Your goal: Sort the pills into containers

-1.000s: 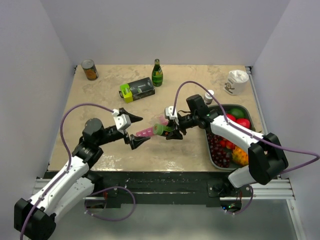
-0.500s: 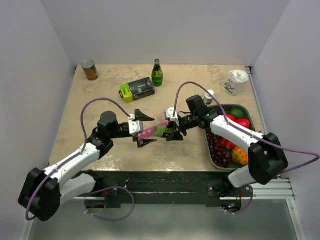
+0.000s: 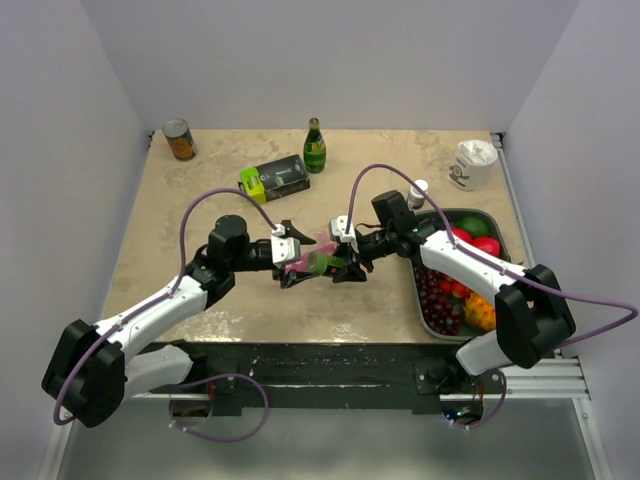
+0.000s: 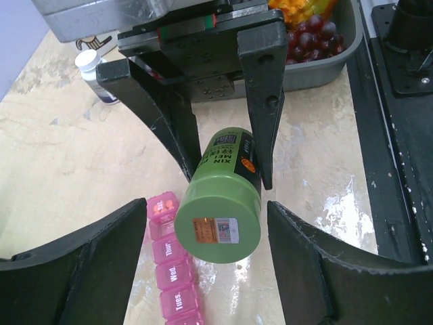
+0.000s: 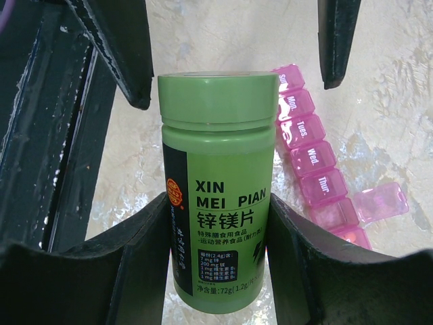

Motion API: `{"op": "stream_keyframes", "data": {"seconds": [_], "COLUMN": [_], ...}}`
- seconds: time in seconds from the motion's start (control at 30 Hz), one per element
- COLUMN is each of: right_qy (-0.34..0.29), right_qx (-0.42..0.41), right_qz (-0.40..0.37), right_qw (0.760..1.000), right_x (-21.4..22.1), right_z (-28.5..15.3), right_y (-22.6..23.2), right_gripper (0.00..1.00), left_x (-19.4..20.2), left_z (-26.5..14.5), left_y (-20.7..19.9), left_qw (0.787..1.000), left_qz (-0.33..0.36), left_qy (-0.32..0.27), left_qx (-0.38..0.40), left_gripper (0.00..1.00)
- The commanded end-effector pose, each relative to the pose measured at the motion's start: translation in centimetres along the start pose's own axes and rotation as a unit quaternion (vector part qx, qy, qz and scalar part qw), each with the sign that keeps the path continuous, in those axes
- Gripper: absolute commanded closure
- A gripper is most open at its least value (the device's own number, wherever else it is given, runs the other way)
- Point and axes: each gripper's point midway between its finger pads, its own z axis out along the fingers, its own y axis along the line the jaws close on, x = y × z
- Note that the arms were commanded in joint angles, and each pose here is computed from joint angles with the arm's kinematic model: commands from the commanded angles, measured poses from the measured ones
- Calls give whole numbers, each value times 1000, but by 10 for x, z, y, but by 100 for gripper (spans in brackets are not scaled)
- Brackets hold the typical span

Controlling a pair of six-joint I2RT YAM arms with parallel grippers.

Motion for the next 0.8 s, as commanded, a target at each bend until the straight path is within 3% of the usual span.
{"op": "stream_keyframes", "data": {"seconds": [0.0,0.2,0.4,0.5,0.67,0.77], "right_qy": [-26,-27,-27,-26,-25,-25], "right_qx": [-5,-5,-5,-4,-1,2], "right_qz": [-26,-27,-26,-27,-26,-27], "right_qw": [999,999,999,999,999,999], "right_x": [-18,-19,-18,-18,-18,-19], "right_z": [-3,-3,-3,-3,-4,-4], "right_y": [-3,-2,-2,-2,-4,-5], "right_gripper": [100,100,100,100,100,100], "left_x": [-14,-6,0,0,-6,-7], "left_z": [2,5,9,9,8,7], "left_y": [8,1,-3,-3,-4,-8], "left_qw": [999,1000,999,999,999,994], "left_qz": [30,22,6,-2,-35,-103], "left_qy": [-8,5,18,21,15,16], "left_qx": [-7,12,27,28,21,13], "left_gripper": [25,27,37,49,82,95]}}
